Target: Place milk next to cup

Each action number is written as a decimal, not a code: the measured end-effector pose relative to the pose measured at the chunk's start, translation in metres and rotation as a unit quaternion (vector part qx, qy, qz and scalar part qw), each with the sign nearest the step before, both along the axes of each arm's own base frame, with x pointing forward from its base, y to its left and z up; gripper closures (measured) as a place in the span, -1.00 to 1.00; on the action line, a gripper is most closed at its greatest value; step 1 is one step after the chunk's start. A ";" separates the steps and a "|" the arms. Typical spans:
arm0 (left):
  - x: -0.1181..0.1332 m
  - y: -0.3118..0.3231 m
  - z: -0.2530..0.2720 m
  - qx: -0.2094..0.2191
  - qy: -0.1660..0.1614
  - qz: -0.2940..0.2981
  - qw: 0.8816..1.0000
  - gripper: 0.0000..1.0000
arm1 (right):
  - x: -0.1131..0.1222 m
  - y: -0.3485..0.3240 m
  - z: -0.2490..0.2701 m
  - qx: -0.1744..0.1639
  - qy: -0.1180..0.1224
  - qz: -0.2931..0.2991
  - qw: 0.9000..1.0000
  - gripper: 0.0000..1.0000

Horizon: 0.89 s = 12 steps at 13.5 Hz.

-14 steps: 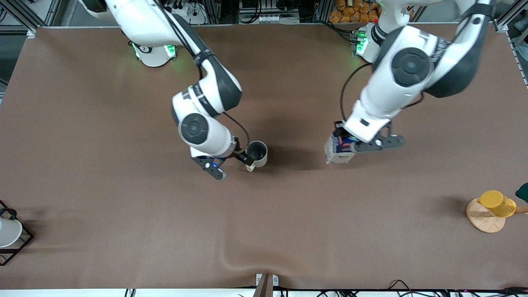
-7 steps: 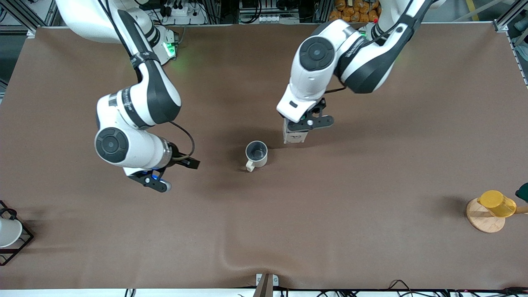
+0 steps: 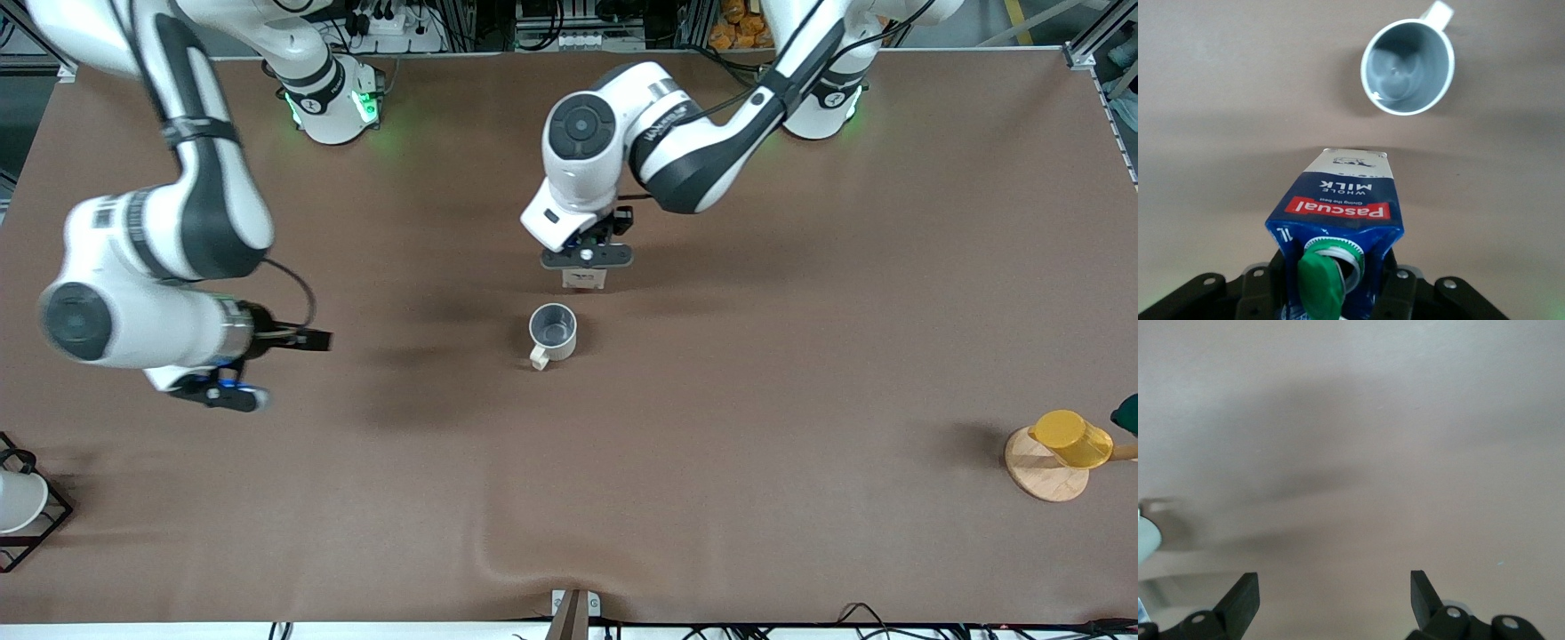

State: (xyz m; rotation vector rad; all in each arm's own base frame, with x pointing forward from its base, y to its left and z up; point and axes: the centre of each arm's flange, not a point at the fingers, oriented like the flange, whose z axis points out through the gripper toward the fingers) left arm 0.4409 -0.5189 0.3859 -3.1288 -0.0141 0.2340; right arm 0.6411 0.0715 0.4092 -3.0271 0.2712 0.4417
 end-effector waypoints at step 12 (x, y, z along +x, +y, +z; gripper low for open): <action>-0.005 -0.030 -0.034 0.011 -0.030 0.041 0.999 -0.06 | -0.053 -0.070 0.162 -0.009 -0.095 0.096 0.991 -1.00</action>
